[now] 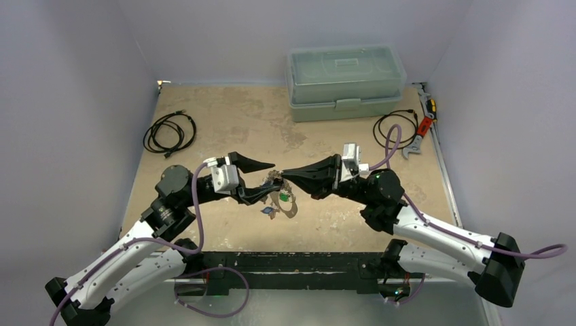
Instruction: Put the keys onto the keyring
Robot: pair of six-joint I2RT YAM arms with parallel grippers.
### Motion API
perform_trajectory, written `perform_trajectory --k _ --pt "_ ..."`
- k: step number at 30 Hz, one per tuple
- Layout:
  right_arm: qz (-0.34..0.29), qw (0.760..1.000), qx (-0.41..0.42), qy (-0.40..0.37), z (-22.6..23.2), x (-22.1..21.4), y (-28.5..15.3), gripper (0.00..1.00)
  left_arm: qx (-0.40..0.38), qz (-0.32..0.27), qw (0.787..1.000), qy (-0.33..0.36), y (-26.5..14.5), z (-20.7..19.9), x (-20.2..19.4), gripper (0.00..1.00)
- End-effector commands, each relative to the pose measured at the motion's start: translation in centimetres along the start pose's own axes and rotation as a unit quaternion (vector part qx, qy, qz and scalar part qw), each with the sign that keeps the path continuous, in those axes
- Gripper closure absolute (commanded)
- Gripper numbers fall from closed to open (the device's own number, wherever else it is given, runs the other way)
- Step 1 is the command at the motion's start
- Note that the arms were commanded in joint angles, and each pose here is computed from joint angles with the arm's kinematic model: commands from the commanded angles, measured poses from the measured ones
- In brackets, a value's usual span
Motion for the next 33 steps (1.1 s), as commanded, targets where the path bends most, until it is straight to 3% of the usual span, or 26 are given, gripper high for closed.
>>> perform_trajectory --k 1,33 --pt "-0.047 0.998 0.009 -0.028 1.2 3.2 0.6 1.0 0.006 -0.023 1.0 0.02 -0.2 0.5 1.8 0.5" --pt "-0.003 0.998 0.049 -0.03 2.4 3.0 0.5 1.0 -0.008 -0.024 0.999 0.021 -0.1 0.5 2.5 0.78"
Point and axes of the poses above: each gripper's point midway between its finger pads, its own y axis out along the fingers, its own z axis along the line the jaws close on, x = y × z, the point moved 6 cm from there along -y, back along the fingers, and after that the axes turned 15 degrees about y, right-handed, at the moved point
